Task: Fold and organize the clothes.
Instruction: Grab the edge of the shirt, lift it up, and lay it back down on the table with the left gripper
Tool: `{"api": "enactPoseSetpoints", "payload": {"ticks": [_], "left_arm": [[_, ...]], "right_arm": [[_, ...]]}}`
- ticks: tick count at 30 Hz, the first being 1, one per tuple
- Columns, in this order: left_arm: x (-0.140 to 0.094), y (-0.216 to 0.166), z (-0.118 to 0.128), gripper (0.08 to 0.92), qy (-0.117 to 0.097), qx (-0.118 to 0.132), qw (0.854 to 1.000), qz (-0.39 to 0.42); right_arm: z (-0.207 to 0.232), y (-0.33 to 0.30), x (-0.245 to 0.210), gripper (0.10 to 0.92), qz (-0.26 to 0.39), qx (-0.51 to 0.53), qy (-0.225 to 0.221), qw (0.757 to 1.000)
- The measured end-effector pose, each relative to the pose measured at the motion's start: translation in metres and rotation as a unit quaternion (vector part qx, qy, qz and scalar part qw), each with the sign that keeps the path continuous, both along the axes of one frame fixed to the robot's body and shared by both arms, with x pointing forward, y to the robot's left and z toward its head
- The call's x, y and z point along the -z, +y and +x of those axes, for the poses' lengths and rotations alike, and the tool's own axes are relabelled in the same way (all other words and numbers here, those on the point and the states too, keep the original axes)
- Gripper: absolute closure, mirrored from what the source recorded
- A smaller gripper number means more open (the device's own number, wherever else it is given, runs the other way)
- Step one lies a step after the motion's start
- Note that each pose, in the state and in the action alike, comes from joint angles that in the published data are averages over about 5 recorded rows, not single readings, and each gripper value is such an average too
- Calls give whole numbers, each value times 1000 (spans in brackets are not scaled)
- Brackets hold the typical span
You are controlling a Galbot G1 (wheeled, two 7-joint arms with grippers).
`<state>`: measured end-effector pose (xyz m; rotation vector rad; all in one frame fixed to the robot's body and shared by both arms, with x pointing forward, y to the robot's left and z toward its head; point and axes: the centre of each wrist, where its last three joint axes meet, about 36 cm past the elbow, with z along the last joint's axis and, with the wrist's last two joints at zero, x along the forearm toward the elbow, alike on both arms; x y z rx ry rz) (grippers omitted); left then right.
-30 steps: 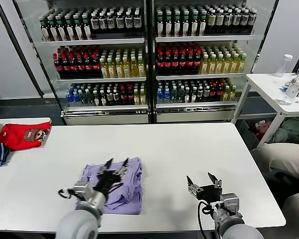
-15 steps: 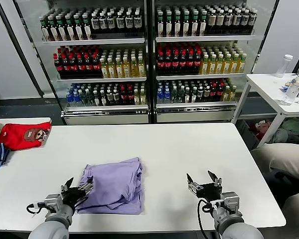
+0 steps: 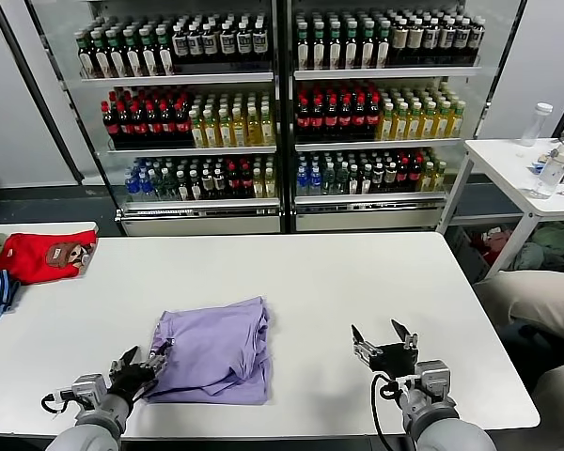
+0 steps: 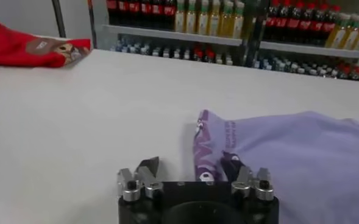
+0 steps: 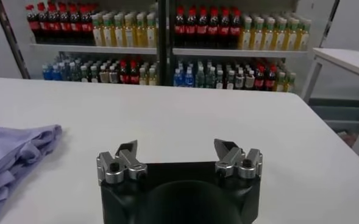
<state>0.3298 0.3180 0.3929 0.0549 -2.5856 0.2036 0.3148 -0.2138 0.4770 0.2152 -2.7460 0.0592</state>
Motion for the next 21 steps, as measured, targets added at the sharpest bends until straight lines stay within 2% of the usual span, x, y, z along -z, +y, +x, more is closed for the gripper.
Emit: {"api": "enactPoseSetpoints", "payload": {"ticks": [7, 14, 18, 21], "left_arm": [[2, -7, -3, 605, 4, 8, 1000, -27], [-2, -5, -4, 787, -1, 4, 1000, -17], [-15, 5, -8, 895, -16, -8, 1000, 16], [-31, 20, -10, 909, -35, -21, 998, 50]], "right_arm": [[1, -1, 0, 200, -2, 0, -1, 1000], [4, -2, -1, 200, -4, -2, -4, 1000], [6, -2, -2, 200, -6, -4, -7, 1000], [8, -2, -2, 200, -6, -5, -8, 1000]]}}
